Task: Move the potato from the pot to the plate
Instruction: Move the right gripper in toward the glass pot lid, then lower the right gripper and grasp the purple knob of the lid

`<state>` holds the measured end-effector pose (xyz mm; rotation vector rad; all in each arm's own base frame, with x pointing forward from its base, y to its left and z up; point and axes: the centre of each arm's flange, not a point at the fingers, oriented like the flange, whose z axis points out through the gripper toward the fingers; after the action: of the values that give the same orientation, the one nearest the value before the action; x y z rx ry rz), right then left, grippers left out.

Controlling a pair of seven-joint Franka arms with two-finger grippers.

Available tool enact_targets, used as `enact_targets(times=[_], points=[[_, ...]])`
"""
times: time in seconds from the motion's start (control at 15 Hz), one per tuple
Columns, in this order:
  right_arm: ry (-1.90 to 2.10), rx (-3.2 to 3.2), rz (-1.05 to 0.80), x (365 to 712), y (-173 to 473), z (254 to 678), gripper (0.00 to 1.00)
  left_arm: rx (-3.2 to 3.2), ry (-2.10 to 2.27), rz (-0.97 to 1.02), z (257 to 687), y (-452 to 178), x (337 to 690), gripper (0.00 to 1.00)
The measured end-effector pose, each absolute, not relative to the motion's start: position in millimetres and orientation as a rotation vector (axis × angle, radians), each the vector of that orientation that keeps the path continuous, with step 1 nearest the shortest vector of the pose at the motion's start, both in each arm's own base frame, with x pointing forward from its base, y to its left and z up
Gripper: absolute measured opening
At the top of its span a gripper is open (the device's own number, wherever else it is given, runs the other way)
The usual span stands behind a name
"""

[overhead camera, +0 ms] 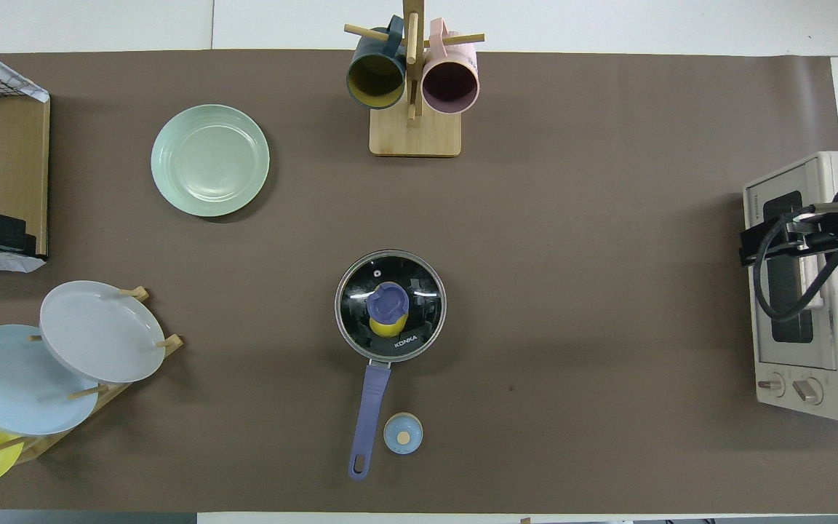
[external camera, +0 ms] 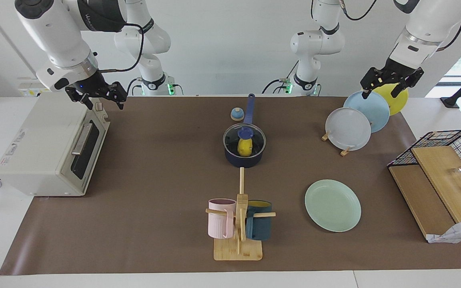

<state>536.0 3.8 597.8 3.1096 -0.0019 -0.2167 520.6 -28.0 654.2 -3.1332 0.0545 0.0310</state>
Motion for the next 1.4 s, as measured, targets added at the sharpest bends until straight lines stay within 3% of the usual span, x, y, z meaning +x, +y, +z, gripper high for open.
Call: enact_targets(times=[0.87,1.13,1.4], points=[[0.164,3.130,-0.224,534.5,37.3,596.4,1.00,-3.133,0.048,0.031,654.2,-26.0,520.7,1.00],[0.310,3.216,-0.122,532.7,119.9,599.6,1.00,-3.133,0.049,0.030,654.2,-26.4,520.8,1.00],[0.235,3.215,-0.113,511.1,249.8,587.1,1.00,-3.133,0.049,0.022,654.7,-26.4,521.3,1.00]])
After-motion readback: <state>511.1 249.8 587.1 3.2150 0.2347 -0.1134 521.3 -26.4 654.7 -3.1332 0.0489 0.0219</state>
